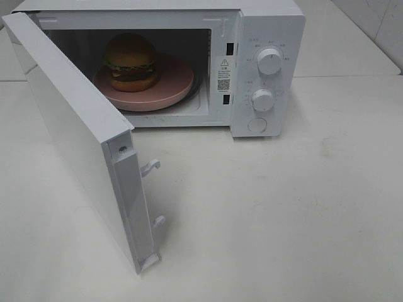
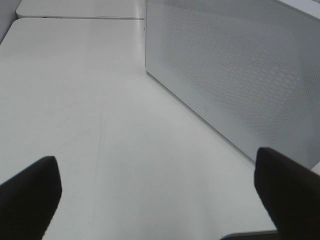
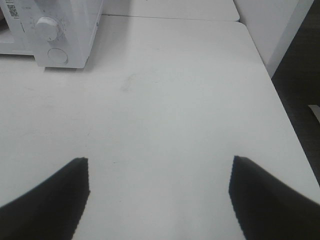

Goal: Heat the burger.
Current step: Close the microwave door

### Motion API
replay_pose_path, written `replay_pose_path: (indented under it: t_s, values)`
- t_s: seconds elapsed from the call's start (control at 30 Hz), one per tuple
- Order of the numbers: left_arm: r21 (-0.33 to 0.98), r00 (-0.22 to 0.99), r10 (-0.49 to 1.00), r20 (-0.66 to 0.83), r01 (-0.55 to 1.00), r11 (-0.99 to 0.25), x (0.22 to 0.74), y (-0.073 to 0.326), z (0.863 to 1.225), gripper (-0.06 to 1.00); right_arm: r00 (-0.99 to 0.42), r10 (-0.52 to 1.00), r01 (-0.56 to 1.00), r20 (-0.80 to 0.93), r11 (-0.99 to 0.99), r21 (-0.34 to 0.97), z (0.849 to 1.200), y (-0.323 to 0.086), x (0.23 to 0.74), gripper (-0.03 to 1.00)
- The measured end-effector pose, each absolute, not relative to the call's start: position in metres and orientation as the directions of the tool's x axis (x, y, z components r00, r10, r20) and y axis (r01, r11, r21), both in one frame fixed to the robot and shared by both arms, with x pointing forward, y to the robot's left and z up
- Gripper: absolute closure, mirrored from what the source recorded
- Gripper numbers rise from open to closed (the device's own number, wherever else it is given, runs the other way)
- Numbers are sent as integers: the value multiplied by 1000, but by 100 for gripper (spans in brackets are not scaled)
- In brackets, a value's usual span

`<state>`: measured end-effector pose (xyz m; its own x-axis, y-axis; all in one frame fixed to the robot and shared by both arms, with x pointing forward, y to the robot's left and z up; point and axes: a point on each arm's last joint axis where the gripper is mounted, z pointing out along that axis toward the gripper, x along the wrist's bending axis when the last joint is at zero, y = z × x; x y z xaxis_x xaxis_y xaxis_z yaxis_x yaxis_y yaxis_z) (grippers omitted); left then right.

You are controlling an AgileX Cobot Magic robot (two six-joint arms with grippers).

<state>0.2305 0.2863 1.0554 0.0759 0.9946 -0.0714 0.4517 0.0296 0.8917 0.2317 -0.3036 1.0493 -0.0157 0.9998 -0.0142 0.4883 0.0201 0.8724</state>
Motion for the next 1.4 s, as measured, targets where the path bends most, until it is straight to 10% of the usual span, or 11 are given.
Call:
replay_pose_path:
  t_s: [0.67, 0.9, 1.27, 1.4]
  values:
    - [901, 65, 994, -84, 432, 47, 245, 288, 1070, 0, -16, 1000, 488, -14, 20, 872, 1049, -304, 232, 22]
    - [896, 50, 994, -93, 439, 61, 266, 290, 1076, 20, -16, 1000, 488, -14, 20, 872, 1049, -304, 232, 22]
    - [873, 15, 994, -112, 480, 91, 312, 295, 1075, 89, -16, 1000, 488, -14, 20, 872, 1049, -304, 232, 22]
    - [877, -1, 993, -115, 470, 101, 326, 297, 1069, 94, -16, 1000, 488, -14, 20, 872, 1049, -304, 232, 22]
